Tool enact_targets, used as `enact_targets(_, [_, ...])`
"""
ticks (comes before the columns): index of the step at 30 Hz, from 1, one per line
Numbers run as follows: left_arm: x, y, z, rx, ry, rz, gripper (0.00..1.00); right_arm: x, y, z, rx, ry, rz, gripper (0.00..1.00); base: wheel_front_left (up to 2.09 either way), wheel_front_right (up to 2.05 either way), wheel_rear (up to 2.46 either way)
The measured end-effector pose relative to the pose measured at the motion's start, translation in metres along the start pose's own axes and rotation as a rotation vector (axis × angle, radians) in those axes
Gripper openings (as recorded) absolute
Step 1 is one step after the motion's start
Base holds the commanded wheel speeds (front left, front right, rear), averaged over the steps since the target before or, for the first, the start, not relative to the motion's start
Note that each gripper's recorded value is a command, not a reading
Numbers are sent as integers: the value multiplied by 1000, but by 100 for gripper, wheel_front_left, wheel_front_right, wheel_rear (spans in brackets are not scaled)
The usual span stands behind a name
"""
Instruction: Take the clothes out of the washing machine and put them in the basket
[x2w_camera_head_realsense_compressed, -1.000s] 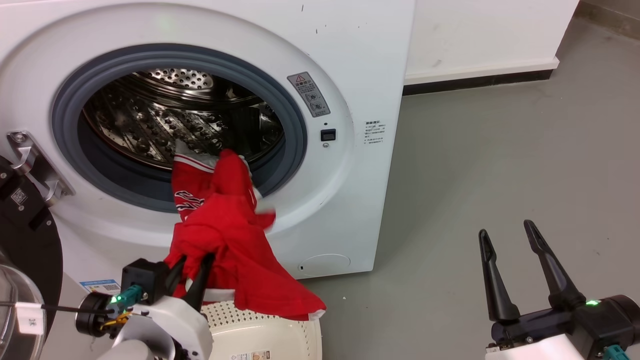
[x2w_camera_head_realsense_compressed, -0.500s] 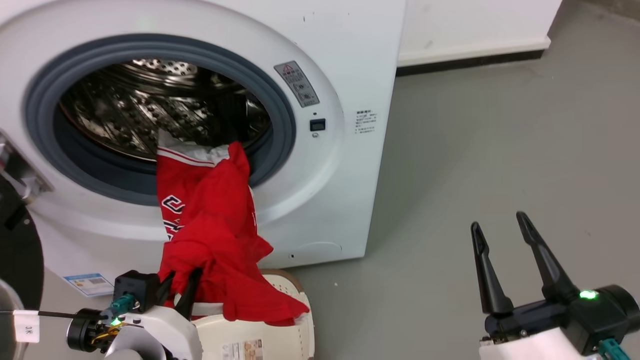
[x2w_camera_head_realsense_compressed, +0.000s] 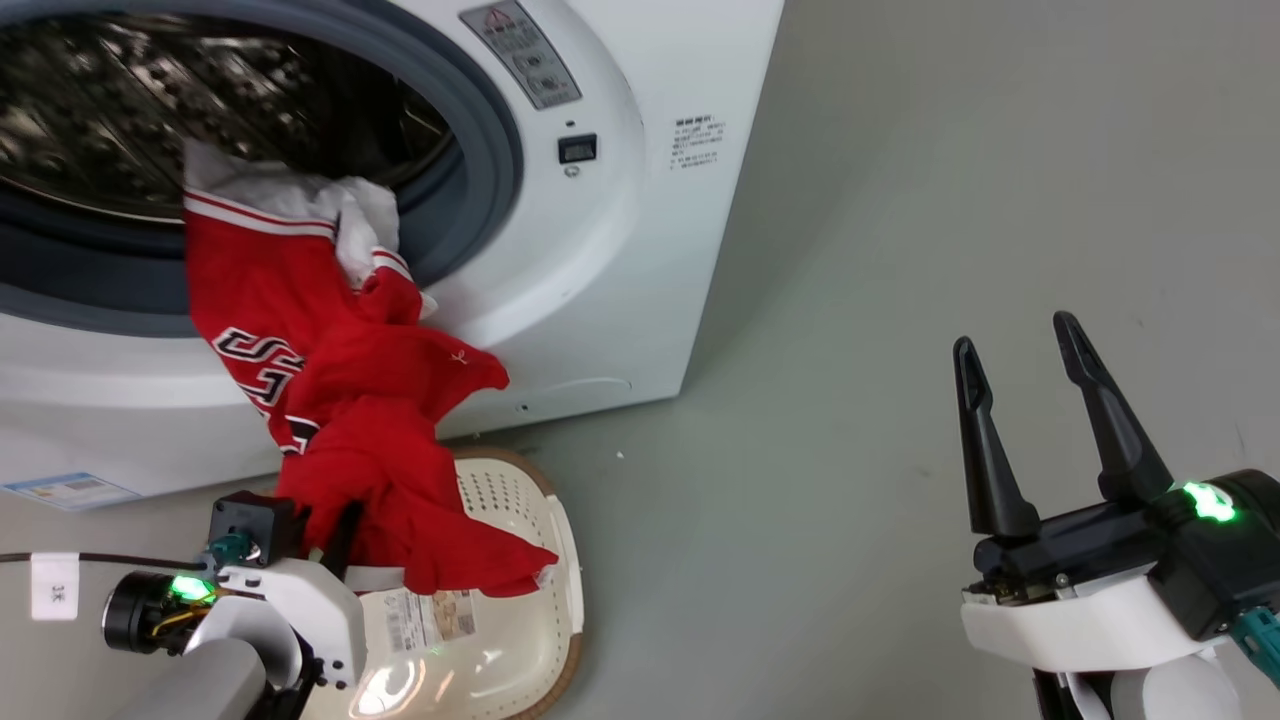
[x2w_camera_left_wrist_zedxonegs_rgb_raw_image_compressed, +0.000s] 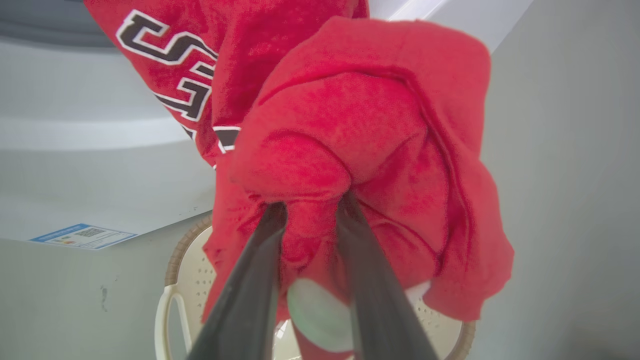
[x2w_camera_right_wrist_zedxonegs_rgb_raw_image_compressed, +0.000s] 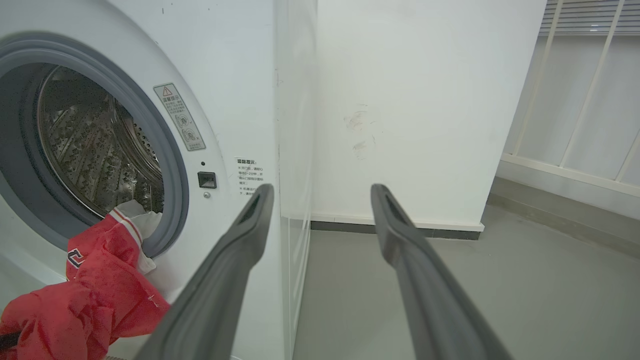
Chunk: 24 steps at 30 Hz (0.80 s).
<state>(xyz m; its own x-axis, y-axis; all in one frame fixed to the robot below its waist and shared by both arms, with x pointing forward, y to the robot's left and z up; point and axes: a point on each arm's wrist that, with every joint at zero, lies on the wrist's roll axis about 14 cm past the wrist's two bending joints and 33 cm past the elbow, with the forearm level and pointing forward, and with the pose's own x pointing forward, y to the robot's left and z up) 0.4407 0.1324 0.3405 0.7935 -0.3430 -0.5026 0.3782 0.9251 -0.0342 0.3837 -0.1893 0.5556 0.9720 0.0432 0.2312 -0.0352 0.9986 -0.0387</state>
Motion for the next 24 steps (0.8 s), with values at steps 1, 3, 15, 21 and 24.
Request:
enact_targets(1, [5,2,-6,3,19,0,0,1,-1,-4,-2,9,-3,100,0,0,0])
enact_targets(3, [14,2,-16,4,49,-10,0,4,-4,-10,-2,24,-10,100,0,0,0])
enact_targets(15, [52,-4,-59,67,189,-82,0,20,-14,-31,-10,62,-29,100,0,0,0])
enact_targets(21, [62,2,-71,100,245,-95,0,26,-13,-40,-4,75,-26,100,0,0,0])
enact_targets(24, [65,8,-79,115,279,-92,0,30,-12,-44,-2,79,-21,100,0,0,0])
